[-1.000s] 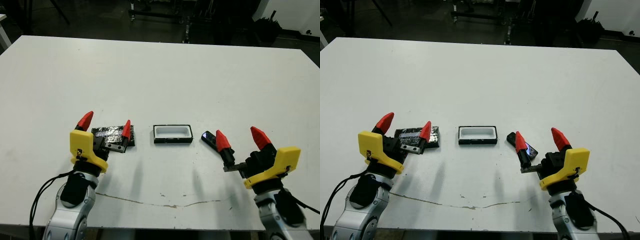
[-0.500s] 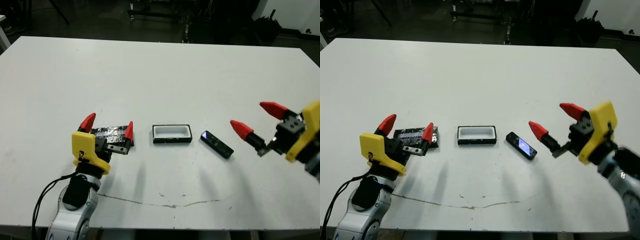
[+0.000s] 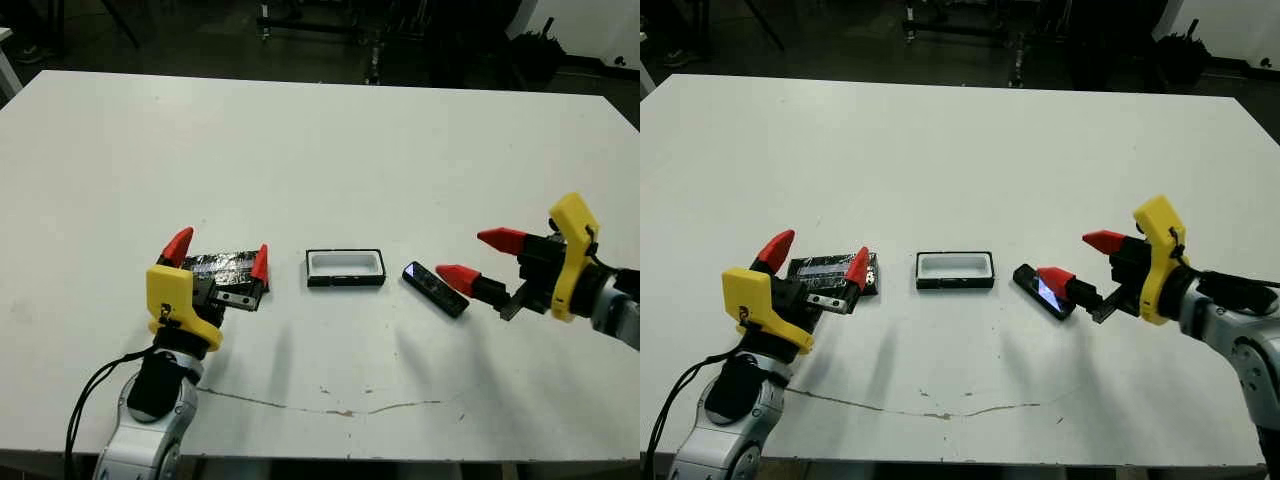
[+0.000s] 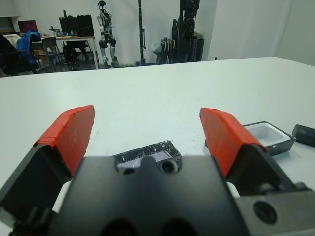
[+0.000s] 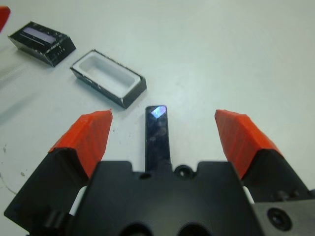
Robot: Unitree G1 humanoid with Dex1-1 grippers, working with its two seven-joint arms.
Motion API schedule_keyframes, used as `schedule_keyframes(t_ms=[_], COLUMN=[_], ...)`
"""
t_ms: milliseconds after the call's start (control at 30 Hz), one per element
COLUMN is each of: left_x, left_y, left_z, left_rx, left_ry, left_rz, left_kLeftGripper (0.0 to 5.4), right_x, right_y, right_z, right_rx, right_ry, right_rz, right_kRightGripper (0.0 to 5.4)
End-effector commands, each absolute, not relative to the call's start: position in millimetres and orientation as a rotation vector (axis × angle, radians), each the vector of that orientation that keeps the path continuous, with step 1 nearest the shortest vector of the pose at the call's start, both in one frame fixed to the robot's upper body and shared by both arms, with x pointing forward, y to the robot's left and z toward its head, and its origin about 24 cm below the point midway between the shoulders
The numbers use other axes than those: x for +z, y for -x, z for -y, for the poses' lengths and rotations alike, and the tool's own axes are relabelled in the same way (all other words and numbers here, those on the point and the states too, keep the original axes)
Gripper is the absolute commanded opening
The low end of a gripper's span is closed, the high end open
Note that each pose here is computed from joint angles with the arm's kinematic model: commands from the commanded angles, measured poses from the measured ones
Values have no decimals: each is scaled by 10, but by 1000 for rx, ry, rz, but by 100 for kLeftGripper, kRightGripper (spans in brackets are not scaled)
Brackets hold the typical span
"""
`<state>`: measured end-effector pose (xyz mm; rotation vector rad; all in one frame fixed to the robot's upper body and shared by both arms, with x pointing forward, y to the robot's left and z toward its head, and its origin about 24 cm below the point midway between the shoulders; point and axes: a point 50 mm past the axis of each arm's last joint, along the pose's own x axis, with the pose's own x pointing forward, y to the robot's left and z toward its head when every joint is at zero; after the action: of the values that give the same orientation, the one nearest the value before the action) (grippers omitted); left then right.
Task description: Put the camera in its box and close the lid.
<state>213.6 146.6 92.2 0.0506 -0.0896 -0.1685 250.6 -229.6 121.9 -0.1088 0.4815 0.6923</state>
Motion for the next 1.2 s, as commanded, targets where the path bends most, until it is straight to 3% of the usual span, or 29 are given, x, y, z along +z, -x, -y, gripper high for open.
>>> schedule_keyframes(t_ms=[33,400,1200], left_x=[904,904,902], left_y=[-2130,-2120,-2109], left_z=[-1486,-1483,-1480], left_rx=[-156,-163,-166], left_ry=[-73,-47,-46], left_rz=[75,67,68], left_kLeftGripper=[540,540,540], right_x=[1146,997,779], right_y=[-2501,-2478,-2375], right_z=[2303,2280,2233], right_rx=[682,694,722], right_ry=[109,292,290], right_rz=[-523,-535,-636], right_kRightGripper=[539,539,539])
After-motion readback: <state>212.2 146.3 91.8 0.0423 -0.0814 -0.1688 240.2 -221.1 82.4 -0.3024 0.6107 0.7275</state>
